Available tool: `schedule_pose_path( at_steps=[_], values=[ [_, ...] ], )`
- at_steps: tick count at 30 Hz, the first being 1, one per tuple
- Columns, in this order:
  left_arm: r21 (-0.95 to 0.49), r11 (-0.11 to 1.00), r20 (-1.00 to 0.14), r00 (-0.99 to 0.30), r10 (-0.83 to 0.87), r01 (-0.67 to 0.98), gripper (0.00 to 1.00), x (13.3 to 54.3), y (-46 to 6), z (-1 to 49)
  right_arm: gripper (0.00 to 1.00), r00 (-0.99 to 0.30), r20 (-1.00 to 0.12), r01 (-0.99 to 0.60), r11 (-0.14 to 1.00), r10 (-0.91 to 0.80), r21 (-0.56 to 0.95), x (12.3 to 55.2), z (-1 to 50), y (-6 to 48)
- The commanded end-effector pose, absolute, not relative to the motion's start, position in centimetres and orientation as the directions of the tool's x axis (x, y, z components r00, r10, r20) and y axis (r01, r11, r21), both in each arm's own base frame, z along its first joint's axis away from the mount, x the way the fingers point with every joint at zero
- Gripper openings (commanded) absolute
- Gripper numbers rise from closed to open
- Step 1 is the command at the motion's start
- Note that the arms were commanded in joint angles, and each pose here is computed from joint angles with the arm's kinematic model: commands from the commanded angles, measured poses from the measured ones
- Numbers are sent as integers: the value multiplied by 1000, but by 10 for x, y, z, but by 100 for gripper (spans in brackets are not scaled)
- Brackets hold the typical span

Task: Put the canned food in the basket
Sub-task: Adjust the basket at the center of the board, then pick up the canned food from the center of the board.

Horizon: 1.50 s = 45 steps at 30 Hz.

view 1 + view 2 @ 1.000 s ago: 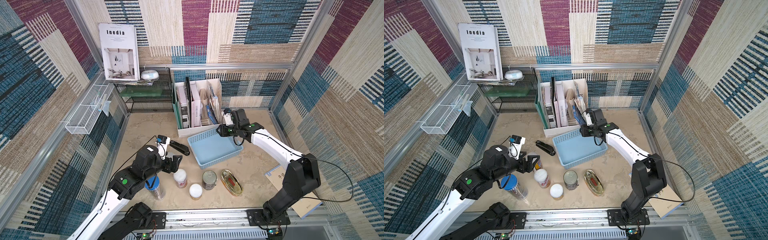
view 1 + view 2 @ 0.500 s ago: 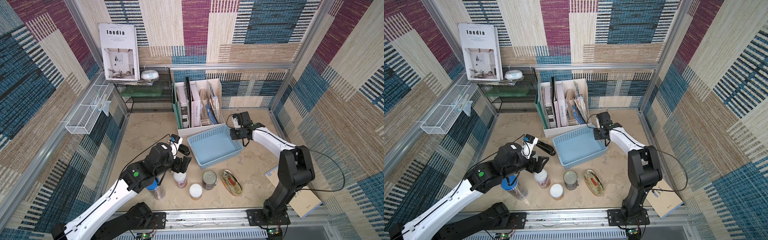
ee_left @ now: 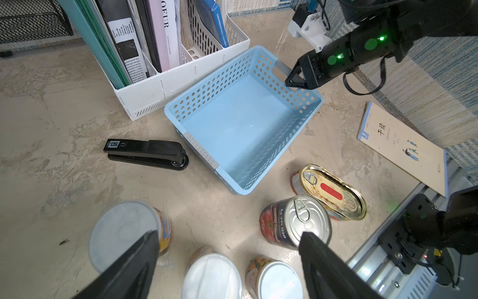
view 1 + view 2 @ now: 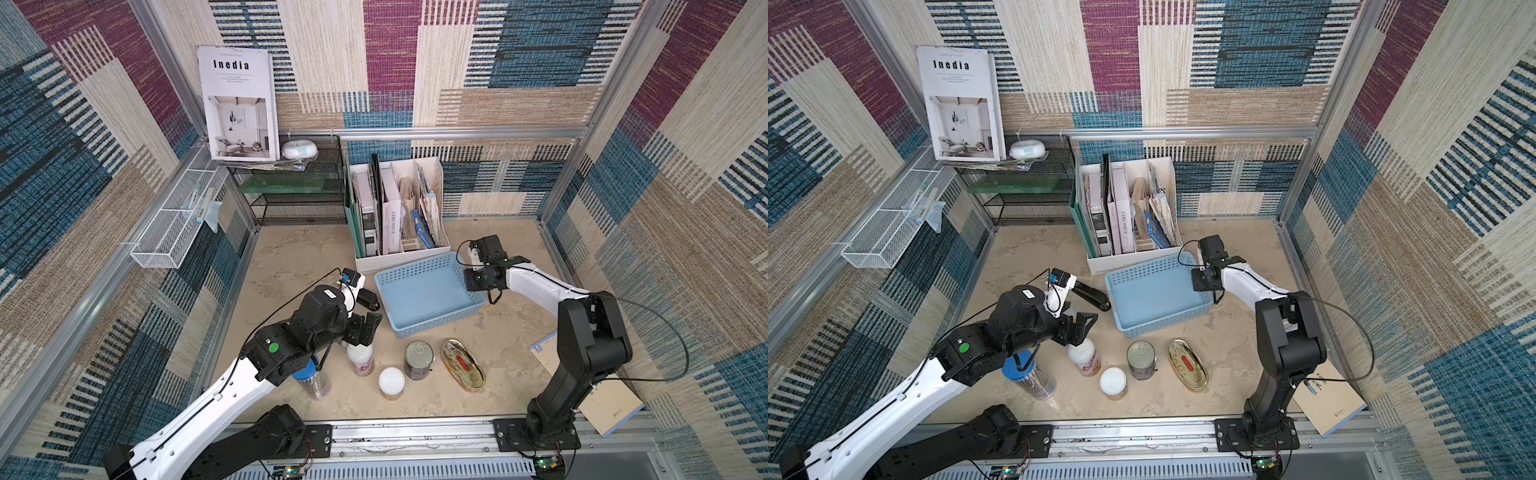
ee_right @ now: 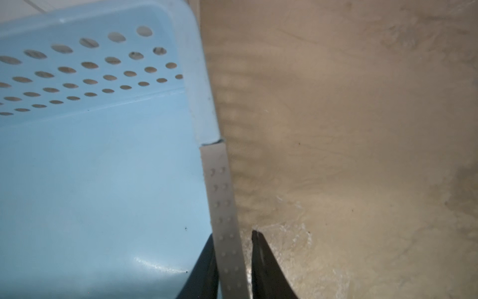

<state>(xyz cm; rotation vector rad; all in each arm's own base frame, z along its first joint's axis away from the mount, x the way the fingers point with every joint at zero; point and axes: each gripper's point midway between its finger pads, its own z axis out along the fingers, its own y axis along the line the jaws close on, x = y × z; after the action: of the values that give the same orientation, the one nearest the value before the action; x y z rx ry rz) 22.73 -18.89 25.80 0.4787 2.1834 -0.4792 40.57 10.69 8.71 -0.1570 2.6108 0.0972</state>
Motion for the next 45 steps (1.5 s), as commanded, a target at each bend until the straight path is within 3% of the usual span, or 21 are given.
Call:
schedule_pose_path(
  at_steps=[1, 8, 14, 20, 24, 28, 33, 36, 39, 45],
  values=[
    [-150, 861, -807, -563, 177, 487, 90, 231, -187, 263, 23, -875, -484, -76, 992, -19, 99, 389, 88, 110],
    [-145, 862, -806, -563, 182, 486, 90, 230, -185, 261, 21, -893, -448, -26, 988, 44, 150, 350, 70, 112],
    [-158, 857, -804, -568, 176, 490, 91, 227, -186, 262, 25, -890, -453, -27, 987, 48, 157, 344, 68, 113],
    [-165, 843, -811, -557, 180, 512, 97, 222, -186, 266, 62, -822, -569, -47, 993, 22, 107, 357, 113, 104],
    [-137, 777, -829, -501, 250, 614, 99, 208, -193, 270, 69, -737, -675, -186, 971, -38, 149, 352, 171, 121],
    [-145, 724, -852, -457, 255, 675, 99, 195, -197, 274, 71, -661, -745, -368, 905, -92, 215, 314, 211, 162],
    [-280, 624, -848, -492, 194, 729, 99, 181, -220, 272, 75, -655, -737, -517, 809, -165, 279, 242, 202, 214],
    [-341, 650, -825, -548, 139, 679, 99, 185, -219, 271, 78, -676, -717, -527, 792, -170, 309, 213, 190, 227],
    [-303, 646, -838, -519, 169, 700, 99, 184, -218, 270, 79, -682, -704, -541, 785, -198, 303, 194, 180, 239],
    [-220, 819, -708, -665, 239, 530, 99, 206, -194, 243, 80, -710, -623, -564, 796, -329, 222, 175, 149, 265]
  ],
)
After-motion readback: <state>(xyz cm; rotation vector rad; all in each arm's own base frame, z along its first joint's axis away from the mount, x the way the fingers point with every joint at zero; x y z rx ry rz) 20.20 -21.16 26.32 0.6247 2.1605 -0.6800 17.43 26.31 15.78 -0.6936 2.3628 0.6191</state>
